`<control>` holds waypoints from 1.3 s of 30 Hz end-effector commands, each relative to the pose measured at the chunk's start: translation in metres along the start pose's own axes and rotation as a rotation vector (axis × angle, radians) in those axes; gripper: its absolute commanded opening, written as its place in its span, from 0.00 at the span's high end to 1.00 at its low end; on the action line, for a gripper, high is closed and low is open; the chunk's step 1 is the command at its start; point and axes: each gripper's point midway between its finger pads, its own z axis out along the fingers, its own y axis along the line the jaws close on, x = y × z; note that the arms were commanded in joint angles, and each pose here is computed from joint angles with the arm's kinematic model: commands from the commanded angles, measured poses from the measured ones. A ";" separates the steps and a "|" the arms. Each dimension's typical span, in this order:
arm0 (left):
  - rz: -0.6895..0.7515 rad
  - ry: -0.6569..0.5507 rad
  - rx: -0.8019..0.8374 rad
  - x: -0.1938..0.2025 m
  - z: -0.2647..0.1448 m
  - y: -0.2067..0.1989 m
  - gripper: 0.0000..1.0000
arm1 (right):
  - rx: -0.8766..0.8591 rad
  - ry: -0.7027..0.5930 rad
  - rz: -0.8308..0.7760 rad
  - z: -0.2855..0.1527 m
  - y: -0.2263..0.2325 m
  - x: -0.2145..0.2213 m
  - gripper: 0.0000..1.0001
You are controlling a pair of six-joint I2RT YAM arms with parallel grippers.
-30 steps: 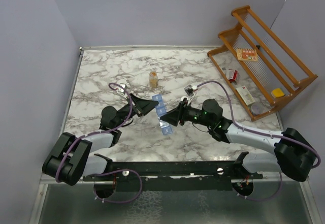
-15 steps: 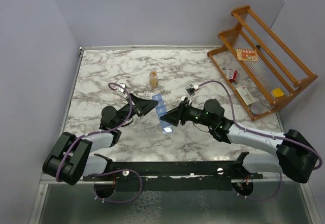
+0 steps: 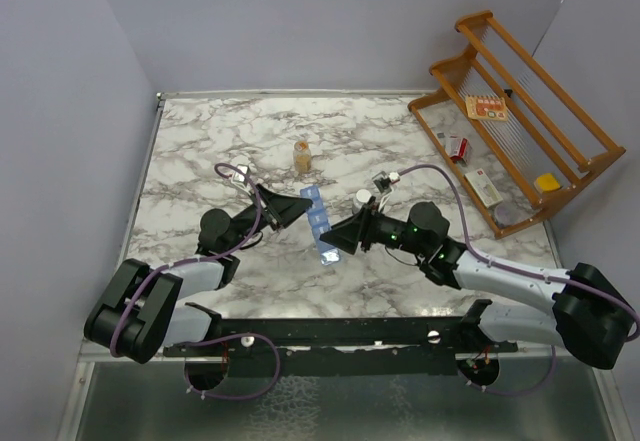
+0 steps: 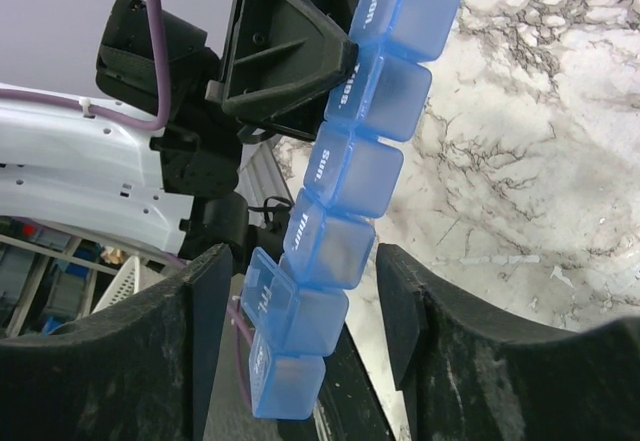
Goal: Sort the pills into containers
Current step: Close the pill container.
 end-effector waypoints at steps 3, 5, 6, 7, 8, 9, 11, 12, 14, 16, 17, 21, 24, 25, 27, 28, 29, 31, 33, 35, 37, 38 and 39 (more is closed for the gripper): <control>0.021 -0.009 0.046 -0.004 0.003 -0.013 0.93 | -0.022 -0.003 0.013 -0.003 0.002 0.003 0.37; 0.020 -0.008 0.046 -0.004 0.003 -0.013 0.93 | -0.024 -0.005 0.011 -0.003 0.001 0.004 0.36; 0.021 -0.008 0.047 -0.004 0.003 -0.013 0.93 | -0.024 -0.005 0.011 -0.003 0.001 0.004 0.36; 0.021 -0.010 0.046 -0.004 0.003 -0.013 0.93 | -0.024 -0.002 0.012 -0.002 0.001 0.004 0.36; 0.019 -0.009 0.044 -0.004 0.003 -0.012 0.93 | -0.026 0.002 0.012 -0.002 0.001 0.005 0.36; 0.021 -0.009 0.045 -0.004 0.003 -0.012 0.93 | -0.031 0.004 0.010 -0.002 0.002 0.005 0.36; 0.019 -0.011 0.043 -0.004 0.003 -0.011 0.93 | -0.028 0.008 0.006 -0.001 0.001 0.006 0.38; 0.019 -0.011 0.043 -0.004 0.003 -0.011 0.93 | -0.025 0.013 0.003 0.000 0.000 0.006 0.40; 0.020 -0.012 0.042 -0.004 0.003 -0.011 0.93 | -0.021 0.021 0.002 0.001 -0.001 0.007 0.44; 0.021 -0.011 0.041 -0.003 0.002 -0.010 0.93 | -0.021 0.029 0.001 0.002 -0.002 0.009 0.47; 0.022 -0.014 0.040 -0.004 0.002 -0.010 0.93 | -0.023 0.034 -0.002 0.002 -0.002 0.010 0.47; 0.022 -0.012 0.036 -0.003 0.002 -0.008 0.93 | -0.033 0.046 -0.008 0.004 -0.002 0.012 0.46; 0.025 -0.014 0.039 -0.004 0.003 -0.009 0.93 | -0.034 0.050 -0.008 0.005 -0.003 0.013 0.45; 0.026 -0.013 0.039 -0.004 0.003 -0.009 0.93 | -0.034 0.048 -0.010 0.005 -0.003 0.013 0.44; 0.027 -0.015 0.039 -0.004 0.003 -0.009 0.93 | -0.035 0.050 -0.015 0.005 -0.003 0.013 0.44; 0.026 -0.014 0.037 -0.004 0.003 -0.008 0.93 | -0.034 0.051 -0.016 0.005 -0.003 0.013 0.45; 0.026 -0.015 0.037 -0.004 0.003 -0.008 0.93 | -0.034 0.052 -0.018 0.006 -0.003 0.013 0.45; 0.025 -0.014 0.035 -0.004 0.003 -0.007 0.93 | -0.034 0.056 -0.018 0.006 -0.004 0.014 0.48; 0.026 -0.015 0.035 -0.004 0.003 -0.007 0.93 | -0.040 0.061 -0.021 0.007 -0.003 0.015 0.57; 0.023 -0.016 0.033 -0.005 0.003 -0.007 0.93 | -0.047 0.067 -0.024 0.007 -0.002 0.016 0.64; 0.025 -0.016 0.032 -0.005 0.003 -0.006 0.93 | -0.052 0.072 -0.029 0.008 -0.002 0.016 0.71; 0.024 -0.016 0.031 -0.005 0.003 -0.006 0.93 | -0.052 0.075 -0.028 0.008 -0.003 0.017 0.73; 0.023 -0.016 0.033 -0.005 0.003 -0.007 0.93 | -0.053 0.075 -0.030 0.008 -0.002 0.017 0.75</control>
